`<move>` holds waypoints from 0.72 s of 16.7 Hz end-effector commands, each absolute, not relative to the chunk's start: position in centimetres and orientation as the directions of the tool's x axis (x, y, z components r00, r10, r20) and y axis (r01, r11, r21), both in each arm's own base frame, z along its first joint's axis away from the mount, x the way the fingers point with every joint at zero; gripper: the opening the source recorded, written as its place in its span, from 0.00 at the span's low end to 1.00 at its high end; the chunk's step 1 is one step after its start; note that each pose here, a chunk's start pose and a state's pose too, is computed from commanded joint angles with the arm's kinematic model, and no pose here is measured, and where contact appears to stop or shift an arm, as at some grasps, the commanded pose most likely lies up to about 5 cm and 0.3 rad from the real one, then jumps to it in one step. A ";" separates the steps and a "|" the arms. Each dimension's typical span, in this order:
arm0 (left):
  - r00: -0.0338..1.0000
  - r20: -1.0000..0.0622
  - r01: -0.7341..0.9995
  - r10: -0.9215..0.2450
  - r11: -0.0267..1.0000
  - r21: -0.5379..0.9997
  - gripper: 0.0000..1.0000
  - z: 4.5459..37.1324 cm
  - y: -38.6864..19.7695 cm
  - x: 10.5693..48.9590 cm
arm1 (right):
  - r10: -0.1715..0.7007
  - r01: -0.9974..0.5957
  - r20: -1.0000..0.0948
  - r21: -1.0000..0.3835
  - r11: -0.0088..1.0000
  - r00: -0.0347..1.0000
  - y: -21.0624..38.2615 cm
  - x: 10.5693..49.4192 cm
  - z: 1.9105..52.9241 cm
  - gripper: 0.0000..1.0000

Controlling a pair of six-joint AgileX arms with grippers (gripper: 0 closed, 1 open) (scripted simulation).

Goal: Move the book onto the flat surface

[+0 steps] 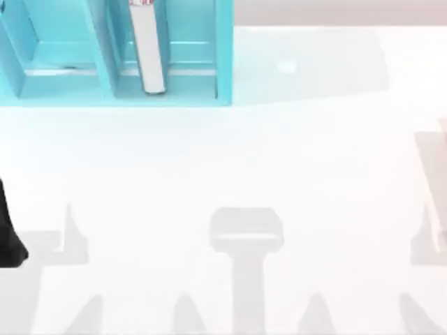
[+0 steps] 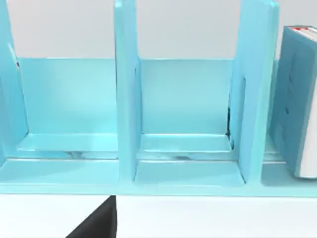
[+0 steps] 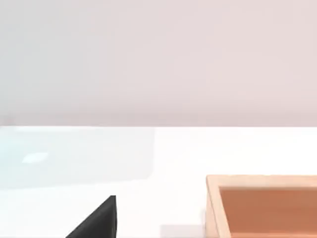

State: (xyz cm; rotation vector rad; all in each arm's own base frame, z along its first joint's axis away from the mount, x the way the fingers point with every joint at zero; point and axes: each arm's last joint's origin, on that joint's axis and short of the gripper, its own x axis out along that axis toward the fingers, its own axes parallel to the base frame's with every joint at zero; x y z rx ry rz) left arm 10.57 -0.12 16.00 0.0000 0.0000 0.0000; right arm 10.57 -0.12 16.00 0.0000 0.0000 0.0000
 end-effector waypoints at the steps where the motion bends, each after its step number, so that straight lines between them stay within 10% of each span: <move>1: 1.000 0.000 0.000 0.000 1.000 0.000 1.00 16.0 -0.1 10.6 | 0.000 0.000 0.000 0.000 1.000 1.000 -0.1 10.6 16.0 1.00; 12: 0.987 0.164 0.003 0.002 1.000 -0.031 1.00 24.7 -1.8 15.2 | 0.000 0.000 0.000 0.000 1.000 1.000 -0.1 10.6 16.0 1.00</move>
